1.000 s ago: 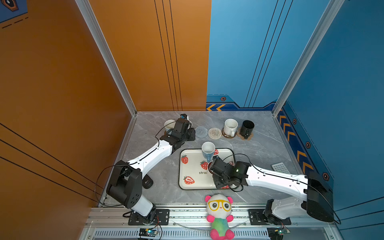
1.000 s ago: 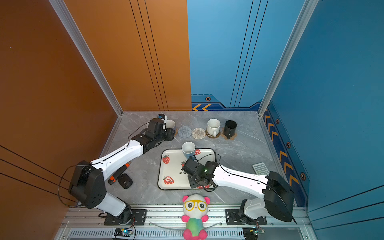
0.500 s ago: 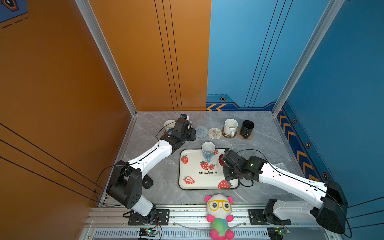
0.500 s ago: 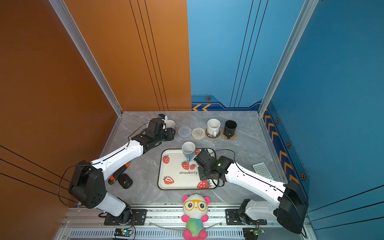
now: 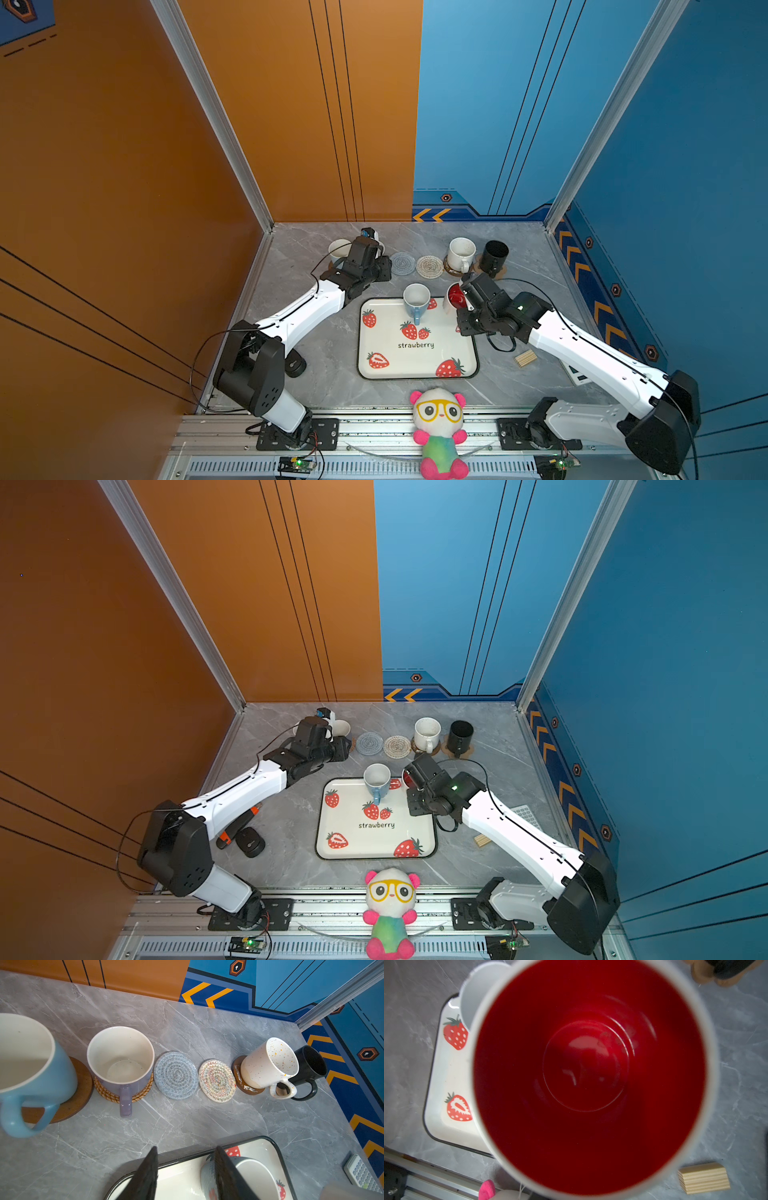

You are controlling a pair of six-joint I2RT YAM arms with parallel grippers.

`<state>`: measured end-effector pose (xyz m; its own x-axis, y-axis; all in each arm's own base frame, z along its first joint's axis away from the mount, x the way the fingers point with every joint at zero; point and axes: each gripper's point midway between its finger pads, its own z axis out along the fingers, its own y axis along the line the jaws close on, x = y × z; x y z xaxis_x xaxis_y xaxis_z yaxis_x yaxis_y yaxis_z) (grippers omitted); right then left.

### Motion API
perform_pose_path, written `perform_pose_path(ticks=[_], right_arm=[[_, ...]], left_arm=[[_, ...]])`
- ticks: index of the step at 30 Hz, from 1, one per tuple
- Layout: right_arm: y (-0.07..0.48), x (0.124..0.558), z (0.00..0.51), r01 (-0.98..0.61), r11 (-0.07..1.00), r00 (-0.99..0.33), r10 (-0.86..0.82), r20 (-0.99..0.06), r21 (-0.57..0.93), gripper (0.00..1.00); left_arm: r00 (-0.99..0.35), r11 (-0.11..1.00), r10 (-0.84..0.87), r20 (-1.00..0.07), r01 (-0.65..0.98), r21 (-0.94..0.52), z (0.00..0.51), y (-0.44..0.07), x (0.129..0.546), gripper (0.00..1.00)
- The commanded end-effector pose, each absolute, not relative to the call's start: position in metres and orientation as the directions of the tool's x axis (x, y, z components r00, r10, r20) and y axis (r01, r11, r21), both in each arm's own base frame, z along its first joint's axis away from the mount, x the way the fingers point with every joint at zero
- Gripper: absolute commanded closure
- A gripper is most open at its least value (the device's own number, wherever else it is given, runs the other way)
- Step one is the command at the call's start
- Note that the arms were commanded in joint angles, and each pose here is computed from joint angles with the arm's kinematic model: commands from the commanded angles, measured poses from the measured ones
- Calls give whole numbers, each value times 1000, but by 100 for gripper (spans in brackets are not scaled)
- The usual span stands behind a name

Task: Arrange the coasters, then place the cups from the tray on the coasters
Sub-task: 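Carry the red-lined mug with right gripper toward the multicolored woven coaster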

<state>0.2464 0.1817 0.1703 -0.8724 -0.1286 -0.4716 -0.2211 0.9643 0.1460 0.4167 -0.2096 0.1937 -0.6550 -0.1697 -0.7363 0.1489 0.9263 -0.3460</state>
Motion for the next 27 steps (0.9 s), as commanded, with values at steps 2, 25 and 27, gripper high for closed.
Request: perform_pose_path(ticks=[2, 25, 27], right_arm=[[192, 274, 204, -278, 945, -825, -141, -547, 175, 100], [208, 368, 242, -316, 919, -802, -126, -584, 236, 100], [209, 376, 242, -315, 920, -799, -125, -588, 232, 100]], left_arm=[[-668, 922, -178, -723, 142, -359, 187, -208, 420, 54], [-690, 922, -195, -697, 112, -369, 171, -199, 432, 55], [-692, 922, -194, -695, 114, -371, 170, -200, 432, 55]])
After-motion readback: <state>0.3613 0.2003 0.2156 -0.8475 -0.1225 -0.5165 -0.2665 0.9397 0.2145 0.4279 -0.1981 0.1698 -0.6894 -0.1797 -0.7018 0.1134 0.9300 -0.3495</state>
